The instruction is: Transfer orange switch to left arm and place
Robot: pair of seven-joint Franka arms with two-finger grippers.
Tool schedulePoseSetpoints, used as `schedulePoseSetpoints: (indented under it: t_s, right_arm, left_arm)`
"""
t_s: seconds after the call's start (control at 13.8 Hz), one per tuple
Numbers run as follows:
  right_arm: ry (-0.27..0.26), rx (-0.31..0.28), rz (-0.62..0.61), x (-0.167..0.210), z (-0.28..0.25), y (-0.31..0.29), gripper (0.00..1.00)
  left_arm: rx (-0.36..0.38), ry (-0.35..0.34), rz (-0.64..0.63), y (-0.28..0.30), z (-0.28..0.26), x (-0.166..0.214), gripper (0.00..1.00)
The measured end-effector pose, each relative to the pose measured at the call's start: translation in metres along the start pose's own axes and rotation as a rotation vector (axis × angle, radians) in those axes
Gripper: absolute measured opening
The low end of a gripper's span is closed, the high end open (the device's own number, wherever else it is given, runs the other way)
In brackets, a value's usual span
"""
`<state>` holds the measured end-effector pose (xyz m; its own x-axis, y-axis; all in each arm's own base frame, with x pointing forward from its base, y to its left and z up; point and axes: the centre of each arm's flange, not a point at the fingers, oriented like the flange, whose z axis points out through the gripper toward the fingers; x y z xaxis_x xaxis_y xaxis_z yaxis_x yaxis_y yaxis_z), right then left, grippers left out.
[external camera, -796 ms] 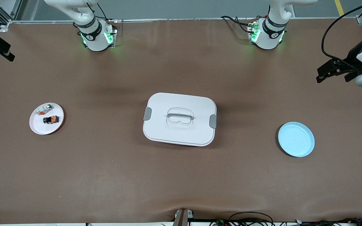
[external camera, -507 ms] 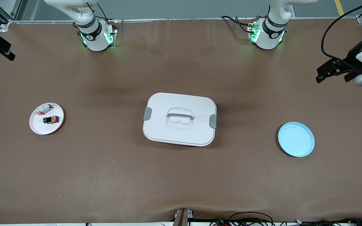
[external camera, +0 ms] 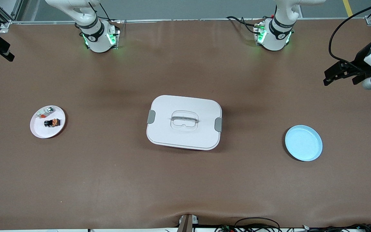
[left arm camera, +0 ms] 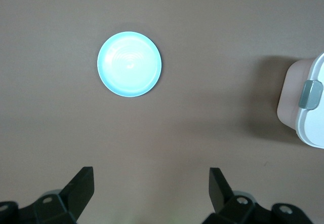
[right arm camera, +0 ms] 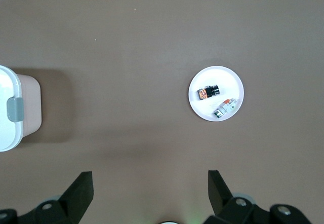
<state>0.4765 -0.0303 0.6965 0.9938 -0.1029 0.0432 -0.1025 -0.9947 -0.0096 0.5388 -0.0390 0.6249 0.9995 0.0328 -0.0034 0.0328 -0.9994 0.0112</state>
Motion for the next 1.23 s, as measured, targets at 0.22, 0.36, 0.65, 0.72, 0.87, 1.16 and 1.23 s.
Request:
schedulePoseSetpoints:
  t_s: [0.22, 0.36, 0.65, 0.72, 0.87, 1.16, 1.23]
  right_arm:
    - [0.004, 0.0, 0.007, 0.0, -0.002, 0.0, 1.0]
    - [0.005, 0.0, 0.009, 0.0, -0.003, 0.0, 1.0]
    - [-0.011, 0.002, 0.021, 0.008, -0.005, 0.0, 1.0]
    - [-0.016, 0.001, 0.022, 0.011, -0.006, -0.001, 1.0]
    - [-0.023, 0.001, 0.024, 0.016, -0.005, -0.001, 1.0]
    - [-0.028, 0.002, 0.025, 0.017, -0.005, 0.0, 1.0]
    - [-0.029, 0.002, 0.028, 0.017, -0.006, 0.0, 1.0]
  left_arm:
    - [0.0, 0.0, 0.0, 0.0, 0.0, 0.0, 1.0]
    - [0.0, 0.0, 0.0, 0.0, 0.0, 0.0, 1.0]
    - [0.0, 0.0, 0.001, 0.0, 0.0, 0.0, 1.0]
    - [0.0, 0.0, 0.001, 0.0, 0.0, 0.0, 1.0]
    - [0.0, 0.0, 0.001, 0.0, 0.0, 0.0, 1.0]
    - [0.0, -0.001, 0.001, 0.001, 0.0, 0.0, 1.0]
    - [0.0, -0.001, 0.002, 0.001, 0.0, 0.0, 1.0]
